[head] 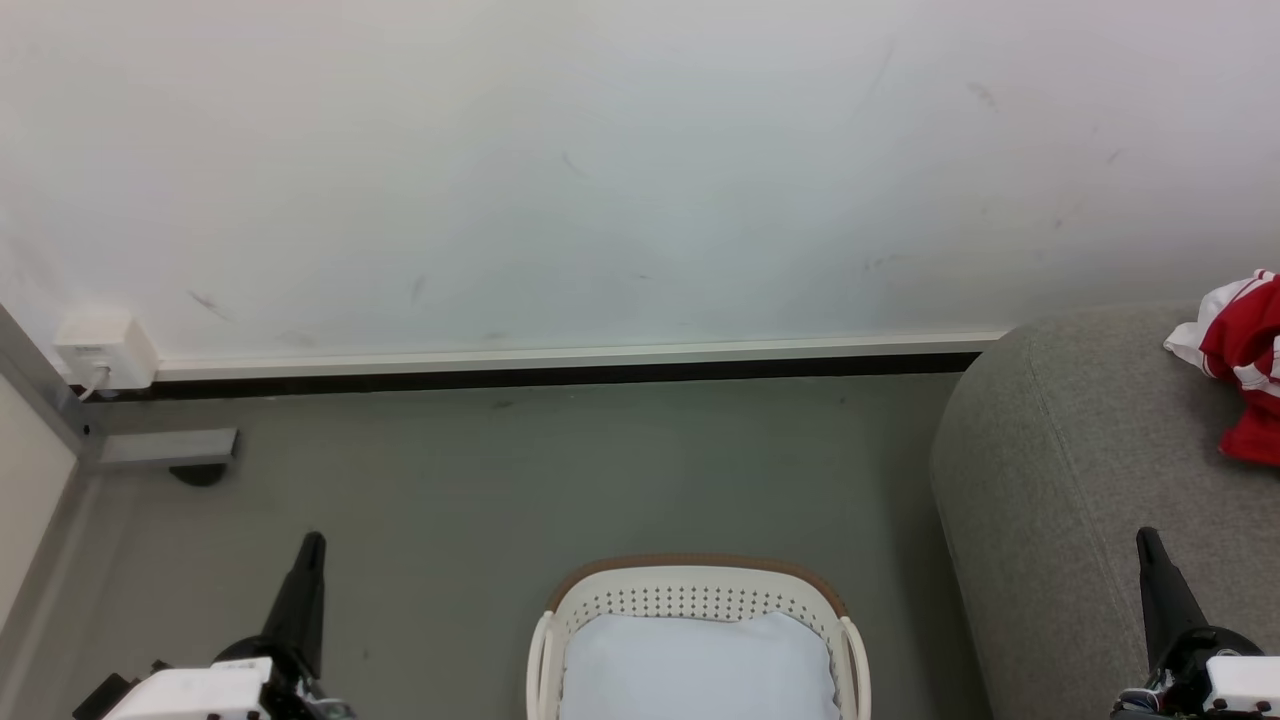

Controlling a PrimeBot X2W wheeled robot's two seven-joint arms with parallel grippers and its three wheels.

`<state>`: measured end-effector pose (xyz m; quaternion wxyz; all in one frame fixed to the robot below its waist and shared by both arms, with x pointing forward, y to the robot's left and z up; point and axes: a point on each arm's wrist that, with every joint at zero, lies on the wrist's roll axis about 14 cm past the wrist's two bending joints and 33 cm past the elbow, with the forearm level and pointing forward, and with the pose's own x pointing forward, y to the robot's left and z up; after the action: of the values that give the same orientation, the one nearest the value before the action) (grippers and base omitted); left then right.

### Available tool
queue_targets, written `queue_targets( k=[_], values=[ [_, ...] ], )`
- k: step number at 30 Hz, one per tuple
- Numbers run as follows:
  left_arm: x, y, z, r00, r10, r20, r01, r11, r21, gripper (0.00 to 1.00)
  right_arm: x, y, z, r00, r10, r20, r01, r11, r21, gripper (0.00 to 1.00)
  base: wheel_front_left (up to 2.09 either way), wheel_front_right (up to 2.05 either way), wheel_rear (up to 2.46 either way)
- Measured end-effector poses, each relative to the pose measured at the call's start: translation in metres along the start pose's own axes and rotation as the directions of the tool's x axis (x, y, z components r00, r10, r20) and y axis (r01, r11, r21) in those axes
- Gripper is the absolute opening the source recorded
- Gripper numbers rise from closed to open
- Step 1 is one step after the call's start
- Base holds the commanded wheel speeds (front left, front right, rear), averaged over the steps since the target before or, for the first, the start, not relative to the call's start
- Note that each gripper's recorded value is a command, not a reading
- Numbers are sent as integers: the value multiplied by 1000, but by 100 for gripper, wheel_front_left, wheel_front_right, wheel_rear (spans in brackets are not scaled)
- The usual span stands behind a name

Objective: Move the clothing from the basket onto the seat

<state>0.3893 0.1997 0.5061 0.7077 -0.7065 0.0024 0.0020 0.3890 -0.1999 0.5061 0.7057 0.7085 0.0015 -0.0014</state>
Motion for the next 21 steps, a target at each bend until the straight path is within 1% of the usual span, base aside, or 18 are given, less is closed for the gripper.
queue_targets(
  k=[21],
  values=[
    [0, 0, 0, 1000, 0, 0, 0, 1000, 0, 0, 0, 0, 0, 1000, 0, 0, 0, 1000, 0, 0, 0, 0, 0]
  ],
)
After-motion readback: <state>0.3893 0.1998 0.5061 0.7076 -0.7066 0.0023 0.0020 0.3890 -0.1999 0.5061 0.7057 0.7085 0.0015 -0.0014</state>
